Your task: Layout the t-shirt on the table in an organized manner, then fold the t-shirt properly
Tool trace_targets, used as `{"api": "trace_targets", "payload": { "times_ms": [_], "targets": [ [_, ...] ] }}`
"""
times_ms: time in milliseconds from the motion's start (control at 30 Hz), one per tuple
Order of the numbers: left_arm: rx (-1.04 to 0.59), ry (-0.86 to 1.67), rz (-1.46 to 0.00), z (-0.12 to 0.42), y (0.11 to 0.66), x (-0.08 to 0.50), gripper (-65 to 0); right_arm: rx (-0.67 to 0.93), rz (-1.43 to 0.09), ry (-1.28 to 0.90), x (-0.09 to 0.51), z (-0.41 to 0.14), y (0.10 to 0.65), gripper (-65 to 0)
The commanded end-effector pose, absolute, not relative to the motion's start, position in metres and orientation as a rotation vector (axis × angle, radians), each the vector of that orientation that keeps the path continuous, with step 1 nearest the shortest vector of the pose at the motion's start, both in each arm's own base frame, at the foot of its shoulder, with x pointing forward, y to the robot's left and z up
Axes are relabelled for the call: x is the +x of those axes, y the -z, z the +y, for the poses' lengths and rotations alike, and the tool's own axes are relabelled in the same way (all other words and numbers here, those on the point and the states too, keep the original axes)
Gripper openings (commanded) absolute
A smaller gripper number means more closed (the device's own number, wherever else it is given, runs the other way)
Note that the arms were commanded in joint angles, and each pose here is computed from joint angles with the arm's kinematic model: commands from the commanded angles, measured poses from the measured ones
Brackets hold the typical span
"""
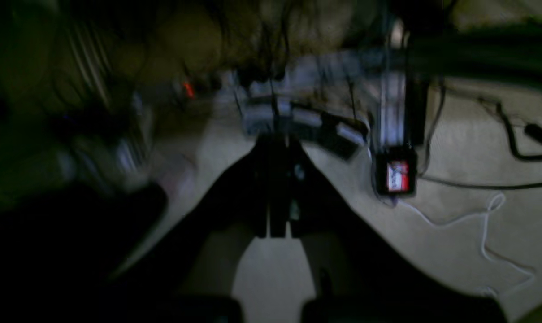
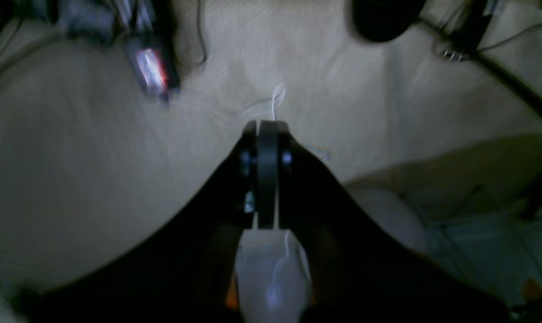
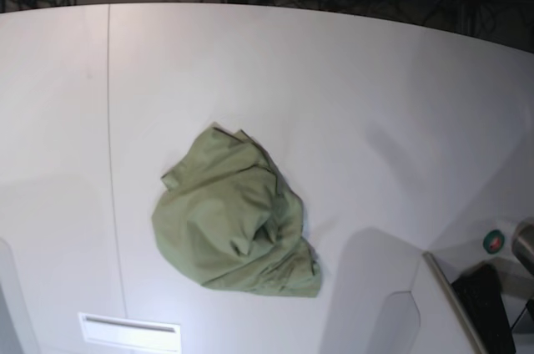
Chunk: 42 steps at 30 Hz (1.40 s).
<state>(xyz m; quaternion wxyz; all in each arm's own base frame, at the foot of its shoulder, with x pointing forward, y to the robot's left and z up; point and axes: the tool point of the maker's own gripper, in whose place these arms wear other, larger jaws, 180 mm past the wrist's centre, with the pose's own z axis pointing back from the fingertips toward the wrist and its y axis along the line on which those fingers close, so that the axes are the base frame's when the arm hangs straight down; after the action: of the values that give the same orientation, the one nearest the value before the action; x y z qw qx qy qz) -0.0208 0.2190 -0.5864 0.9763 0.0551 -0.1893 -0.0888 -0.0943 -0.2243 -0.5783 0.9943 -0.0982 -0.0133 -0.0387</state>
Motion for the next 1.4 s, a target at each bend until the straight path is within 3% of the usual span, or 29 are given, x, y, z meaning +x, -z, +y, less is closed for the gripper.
{"api": "trace_targets", "payload": {
  "times_ms": [0,267,400,600,767,900,1033,1100,1133,1200,1233,1367],
  "targets": [
    [0.122,0.198,-0.406,0.226,0.576,-0.023,-65.0,-0.216,-0.056,0.102,-0.093,-0.230,0.566,-65.0],
    [0.098,0.271,-0.601,0.228,0.507,0.019,-65.0,-0.281,-0.250,0.155,-0.022,-0.238,0.484,-65.0],
    [0.019,0.158,-0.777,0.219,0.459,0.073,-65.0,-0.280,-0.413,0.150,0.042,-0.233,0.442,-65.0],
    [-0.101,-0.062,-0.974,0.207,0.419,0.145,-65.0,-0.279,-0.640,0.159,0.148,-0.243,0.423,-65.0],
    [-0.187,-0.277,-1.011,0.201,0.416,0.159,-65.0,-0.432,-0.657,0.134,0.225,-0.347,0.427,-65.0],
    [-0.202,-0.338,-1.005,0.194,0.421,0.157,-65.0,-0.376,-0.558,0.170,0.283,-0.444,0.445,-65.0],
    [-0.215,-0.376,-1.002,0.186,0.423,0.154,-65.0,-0.286,-0.759,0.330,0.333,-0.497,0.421,-65.0],
    [-0.220,-0.390,-1.001,0.183,0.424,0.153,-65.0,-0.287,-0.832,0.375,0.348,-0.505,0.408,-65.0],
    [-0.224,-0.402,-0.999,0.180,0.424,0.152,-65.0,-0.308,-0.856,0.375,0.357,-0.508,0.399,-61.5],
    [-0.234,-0.431,-1.000,0.173,0.425,0.151,-65.0,-0.421,-0.850,0.380,0.356,-0.524,0.389,-44.0],
    [-0.239,-0.444,-0.999,0.170,0.426,0.151,-65.0,-0.467,-0.852,0.375,0.359,-0.527,0.385,-41.3],
    [-0.241,-0.451,-0.995,0.168,0.428,0.152,-65.0,-0.411,-0.781,0.183,0.358,-0.481,0.422,-48.5]
  ]
}}
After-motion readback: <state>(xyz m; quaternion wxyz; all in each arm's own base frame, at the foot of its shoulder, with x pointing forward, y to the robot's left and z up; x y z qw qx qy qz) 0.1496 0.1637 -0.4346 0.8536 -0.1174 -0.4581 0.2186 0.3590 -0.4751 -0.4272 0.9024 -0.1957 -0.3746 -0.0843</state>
